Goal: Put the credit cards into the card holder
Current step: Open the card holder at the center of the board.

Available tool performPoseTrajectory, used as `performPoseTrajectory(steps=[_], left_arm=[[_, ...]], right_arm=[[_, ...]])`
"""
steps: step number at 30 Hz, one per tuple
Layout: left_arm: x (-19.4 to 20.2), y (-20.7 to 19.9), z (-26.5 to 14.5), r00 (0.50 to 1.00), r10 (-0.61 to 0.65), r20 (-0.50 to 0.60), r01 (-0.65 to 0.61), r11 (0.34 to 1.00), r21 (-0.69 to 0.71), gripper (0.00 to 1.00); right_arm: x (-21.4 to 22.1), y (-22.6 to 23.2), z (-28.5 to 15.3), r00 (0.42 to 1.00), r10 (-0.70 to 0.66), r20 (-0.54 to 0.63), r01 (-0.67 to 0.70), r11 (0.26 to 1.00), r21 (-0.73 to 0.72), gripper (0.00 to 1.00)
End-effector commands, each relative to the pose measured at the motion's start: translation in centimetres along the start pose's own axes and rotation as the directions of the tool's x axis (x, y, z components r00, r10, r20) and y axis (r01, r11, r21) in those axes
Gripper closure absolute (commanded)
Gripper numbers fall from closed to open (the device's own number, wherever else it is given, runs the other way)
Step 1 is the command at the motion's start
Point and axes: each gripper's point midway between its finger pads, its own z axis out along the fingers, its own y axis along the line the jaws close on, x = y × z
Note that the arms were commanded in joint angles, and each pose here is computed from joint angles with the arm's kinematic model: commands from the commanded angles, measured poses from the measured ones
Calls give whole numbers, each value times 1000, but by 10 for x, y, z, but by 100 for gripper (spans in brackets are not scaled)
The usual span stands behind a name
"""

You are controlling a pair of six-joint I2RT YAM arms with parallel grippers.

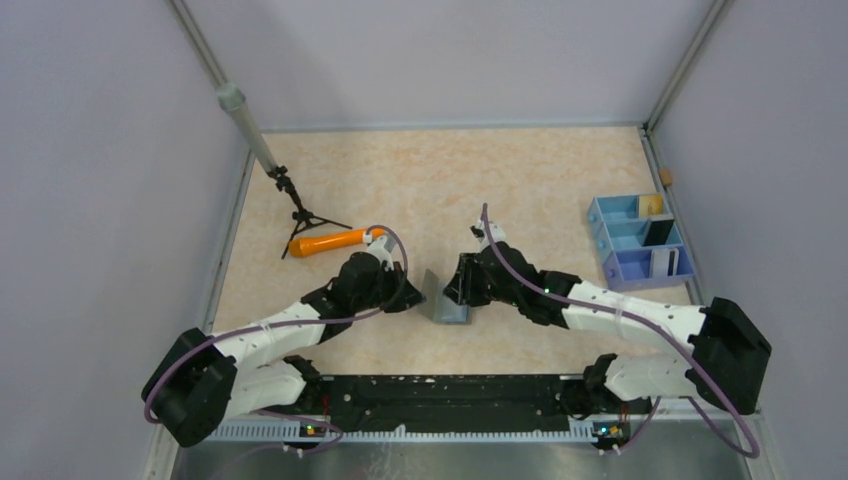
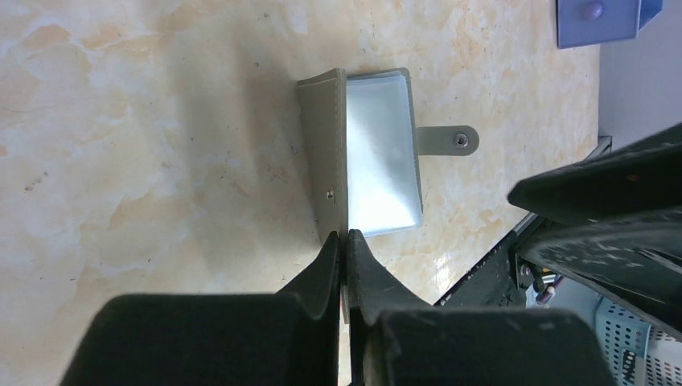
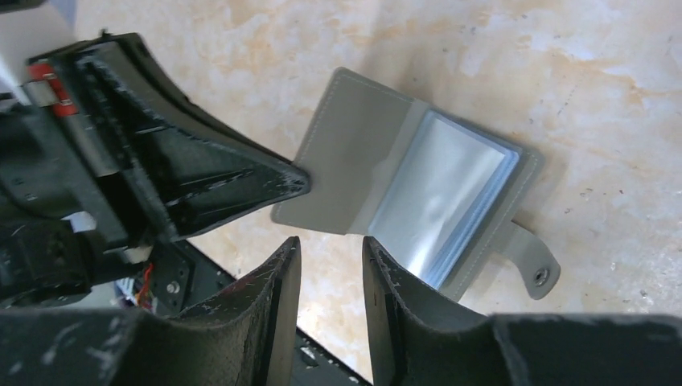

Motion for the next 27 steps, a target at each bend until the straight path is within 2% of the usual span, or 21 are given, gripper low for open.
performPoseTrajectory(steps=[1, 8, 17, 27], left_arm=[[-3, 2, 1, 1000, 0, 27, 0, 1000, -8, 100], [2, 13, 4, 1000, 0, 12, 1, 999, -46, 100], [1, 12, 3, 1000, 2, 14, -1, 999, -49, 100], [0, 11, 2, 1000, 3, 19, -2, 999, -48, 100]], right_arm=[[-5, -3, 8, 998, 41, 39, -42, 998, 44, 67], [11, -35, 11, 998, 57, 18, -60, 982, 177, 61], [36, -60, 22, 995, 91, -32, -79, 960, 267, 61], [44, -61, 28, 993, 108, -41, -95, 964, 249, 62]])
